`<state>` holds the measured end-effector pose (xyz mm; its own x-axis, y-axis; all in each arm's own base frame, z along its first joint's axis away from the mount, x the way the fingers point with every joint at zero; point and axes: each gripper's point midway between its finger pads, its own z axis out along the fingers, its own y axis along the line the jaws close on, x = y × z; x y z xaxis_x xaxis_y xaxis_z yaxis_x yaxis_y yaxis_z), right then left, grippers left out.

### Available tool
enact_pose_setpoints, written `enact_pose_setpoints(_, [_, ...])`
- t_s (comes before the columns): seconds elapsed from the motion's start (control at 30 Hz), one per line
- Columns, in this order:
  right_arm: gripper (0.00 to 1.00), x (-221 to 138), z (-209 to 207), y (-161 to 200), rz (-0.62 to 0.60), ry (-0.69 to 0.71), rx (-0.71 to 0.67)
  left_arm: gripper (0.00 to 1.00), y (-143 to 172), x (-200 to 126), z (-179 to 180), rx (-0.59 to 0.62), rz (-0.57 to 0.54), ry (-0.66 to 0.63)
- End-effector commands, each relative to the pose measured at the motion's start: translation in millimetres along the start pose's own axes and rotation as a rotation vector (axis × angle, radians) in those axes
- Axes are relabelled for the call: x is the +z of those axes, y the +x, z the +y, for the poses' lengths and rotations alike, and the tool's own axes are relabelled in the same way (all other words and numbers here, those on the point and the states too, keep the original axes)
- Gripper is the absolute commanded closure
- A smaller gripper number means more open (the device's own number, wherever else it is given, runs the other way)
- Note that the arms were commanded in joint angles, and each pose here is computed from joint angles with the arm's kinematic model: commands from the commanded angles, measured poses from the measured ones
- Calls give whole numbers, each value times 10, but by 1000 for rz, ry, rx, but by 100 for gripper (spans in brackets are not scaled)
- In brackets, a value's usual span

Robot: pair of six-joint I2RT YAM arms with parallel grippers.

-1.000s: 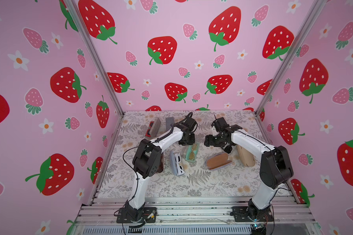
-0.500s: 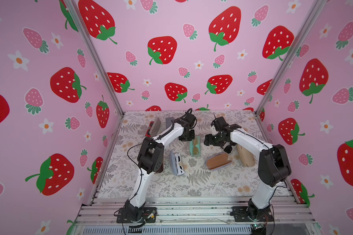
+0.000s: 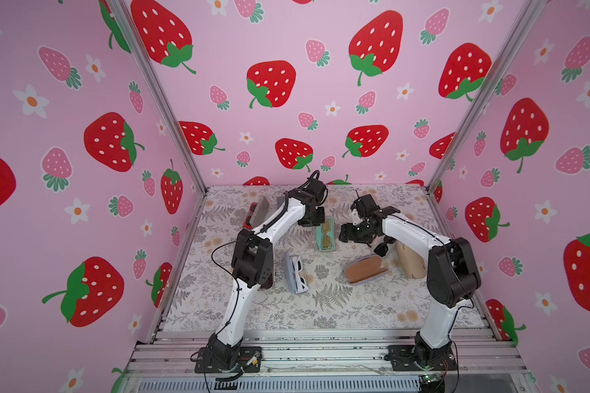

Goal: Close the glasses case
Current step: Move the glasses case to the center of the board.

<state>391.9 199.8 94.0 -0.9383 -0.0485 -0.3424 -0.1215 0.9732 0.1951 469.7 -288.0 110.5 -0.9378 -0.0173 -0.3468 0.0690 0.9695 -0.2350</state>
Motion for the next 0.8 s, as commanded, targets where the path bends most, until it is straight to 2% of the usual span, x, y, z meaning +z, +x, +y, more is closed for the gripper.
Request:
enact_pose_setpoints(0.0, [27, -17, 63, -84, -15, -32, 6, 82, 20, 19, 30, 8, 19, -24])
enact_pose_setpoints(0.43, [27, 35, 74, -52, -3, -43, 15, 81, 59, 102, 181, 2, 32, -63])
enact_pose_setpoints(0.67, [26, 41, 83, -53, -4, -48, 20, 65, 55, 101, 159, -1, 28, -50])
enact_pose_setpoints(0.77, [26, 35, 82, -50, -4, -48, 19, 64, 64, 96, 155, -1, 32, -48])
